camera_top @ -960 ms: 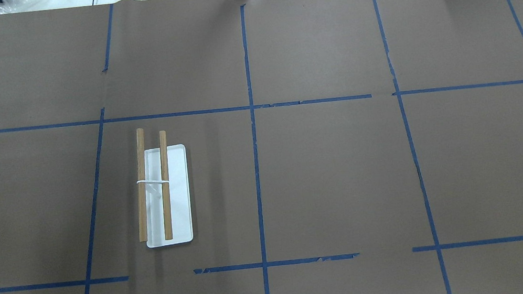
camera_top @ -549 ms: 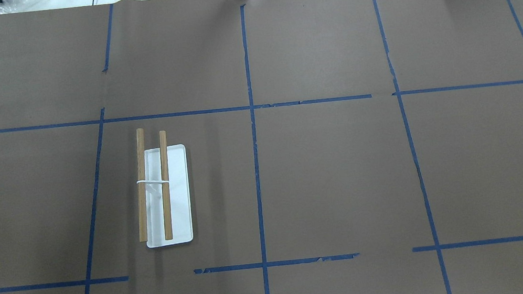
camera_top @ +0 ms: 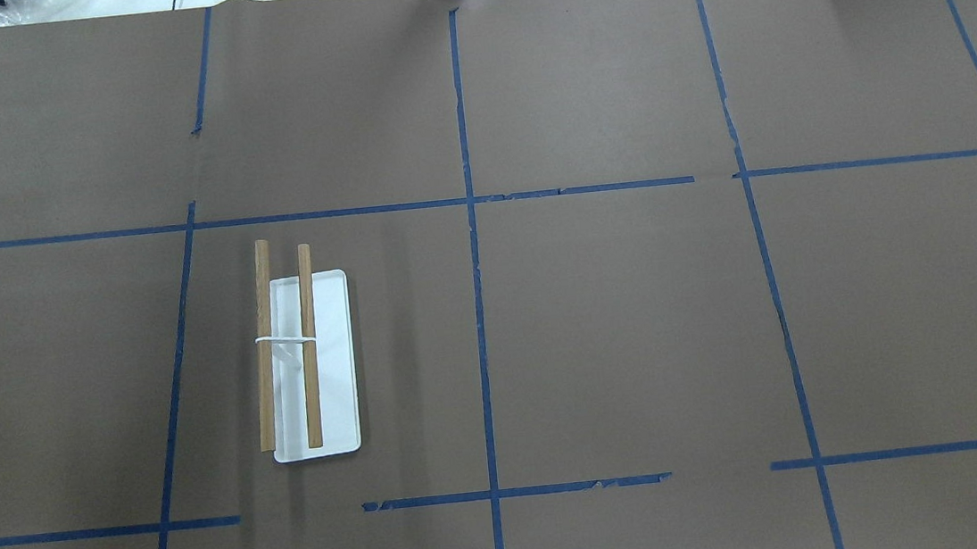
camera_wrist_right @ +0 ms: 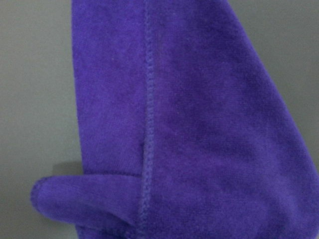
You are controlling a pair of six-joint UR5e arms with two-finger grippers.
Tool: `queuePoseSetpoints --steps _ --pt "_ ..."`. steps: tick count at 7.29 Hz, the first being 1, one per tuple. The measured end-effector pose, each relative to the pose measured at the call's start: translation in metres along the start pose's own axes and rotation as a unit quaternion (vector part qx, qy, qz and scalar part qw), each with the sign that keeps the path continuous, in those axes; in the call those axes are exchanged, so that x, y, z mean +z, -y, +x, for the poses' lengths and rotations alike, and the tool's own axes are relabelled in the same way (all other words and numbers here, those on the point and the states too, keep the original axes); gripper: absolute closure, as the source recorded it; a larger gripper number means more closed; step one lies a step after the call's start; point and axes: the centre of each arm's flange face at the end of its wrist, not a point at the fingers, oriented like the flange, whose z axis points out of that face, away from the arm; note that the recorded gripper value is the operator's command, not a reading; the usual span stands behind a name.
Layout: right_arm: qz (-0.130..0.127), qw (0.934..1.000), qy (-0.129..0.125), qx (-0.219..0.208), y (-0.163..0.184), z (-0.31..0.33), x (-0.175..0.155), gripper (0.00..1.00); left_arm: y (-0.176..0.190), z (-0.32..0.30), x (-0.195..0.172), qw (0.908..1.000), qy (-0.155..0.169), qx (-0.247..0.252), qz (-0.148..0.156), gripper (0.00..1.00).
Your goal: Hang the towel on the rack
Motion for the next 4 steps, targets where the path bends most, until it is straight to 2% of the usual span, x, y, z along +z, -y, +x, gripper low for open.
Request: queuePoseSetpoints --steps 2,3,4 --pt "-0.005 1.0 0.004 0.0 0.0003 0.0016 0.0053 0.0 -0.0006 0.0004 -0.0003 1.0 0.0 0.0 0.0 0.0" --pt "-0.006 1.0 0.005 0.0 0.002 0.0016 0.0061 0.22 -0.0007 0.0004 -0.0004 1.0 0.0 0.0 0.0 0.0" --pt "-0.005 1.0 0.006 -0.002 0.005 0.0015 0.0062 0.72 -0.0006 0.0004 -0.0007 1.0 0.0 0.001 0.001 0.0"
